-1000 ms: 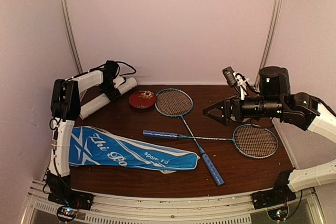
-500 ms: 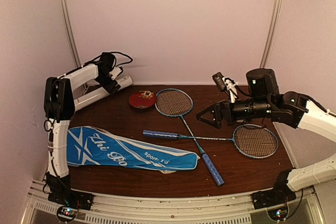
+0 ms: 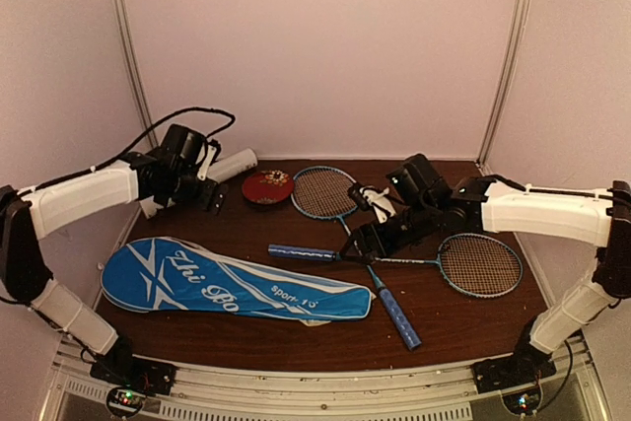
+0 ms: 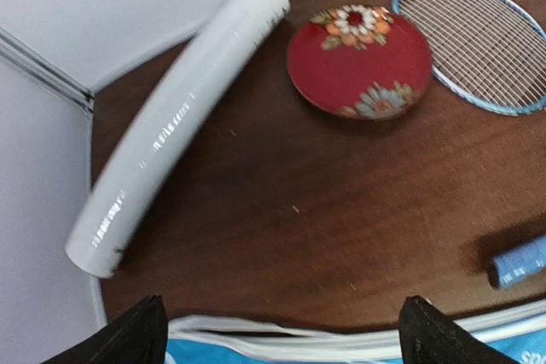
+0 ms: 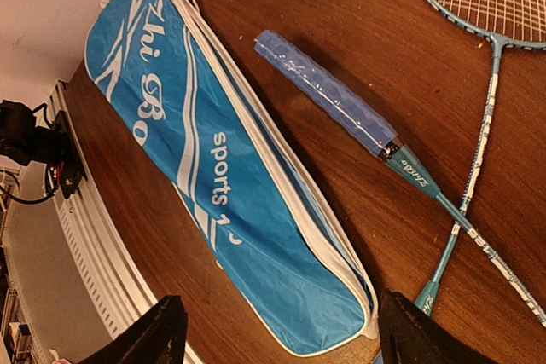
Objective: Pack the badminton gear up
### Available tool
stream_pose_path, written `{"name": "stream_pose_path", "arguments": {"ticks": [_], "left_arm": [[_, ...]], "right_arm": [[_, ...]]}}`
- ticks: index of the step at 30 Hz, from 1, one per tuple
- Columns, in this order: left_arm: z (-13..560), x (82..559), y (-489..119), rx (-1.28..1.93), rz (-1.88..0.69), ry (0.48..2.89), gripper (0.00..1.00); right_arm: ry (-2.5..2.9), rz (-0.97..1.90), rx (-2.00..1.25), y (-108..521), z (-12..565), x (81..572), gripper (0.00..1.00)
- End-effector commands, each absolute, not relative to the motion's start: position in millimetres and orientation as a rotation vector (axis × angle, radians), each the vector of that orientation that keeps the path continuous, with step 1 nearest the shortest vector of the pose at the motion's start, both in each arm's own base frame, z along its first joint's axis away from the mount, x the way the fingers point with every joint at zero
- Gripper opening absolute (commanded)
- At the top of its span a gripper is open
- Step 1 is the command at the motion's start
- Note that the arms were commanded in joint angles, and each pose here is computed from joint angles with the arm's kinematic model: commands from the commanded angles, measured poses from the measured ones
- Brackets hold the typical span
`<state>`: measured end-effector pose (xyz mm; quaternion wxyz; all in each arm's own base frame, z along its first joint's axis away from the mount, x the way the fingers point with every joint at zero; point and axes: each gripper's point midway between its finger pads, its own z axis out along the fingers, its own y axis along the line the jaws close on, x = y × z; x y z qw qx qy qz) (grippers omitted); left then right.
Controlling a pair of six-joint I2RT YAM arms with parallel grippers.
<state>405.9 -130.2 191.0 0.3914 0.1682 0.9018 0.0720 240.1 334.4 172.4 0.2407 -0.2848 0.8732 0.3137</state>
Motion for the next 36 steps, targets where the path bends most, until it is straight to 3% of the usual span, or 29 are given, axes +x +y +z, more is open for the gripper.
{"name": "stream_pose_path", "arguments": {"ticks": [1,6,11,17,26,36], "left_arm": [[161.5,344.7,-134.5,0.078,-0.046,2.351,0.98],[128.1,285.9,-112.4,-0.233,-0.191,2.355,0.98],[122.6,265.2,-76.5,-0.389,-0.060,2.331,0.98],[118.7,291.6,-72.6,-0.402,0.166,2.437,0.98],[76.8,326.9,-82.7,-0.587,0.147,2.561,0.98],[25.2,332.4,-89.4,-0.767,0.219,2.647,0.83]], "right_arm": [[2.428,0.828,-0.824,346.5,150.7,251.6,0.79],[2.499,0.765,-0.877,351.3,119.4,257.6,0.78],[2.545,0.750,-0.922,356.6,97.5,258.7,0.75],[2.611,0.703,-0.953,354.5,69.6,258.0,0.75],[2.676,0.699,-1.005,348.4,44.8,245.2,0.74],[2.705,0.691,-1.076,340.4,32.3,233.1,0.73]]}}
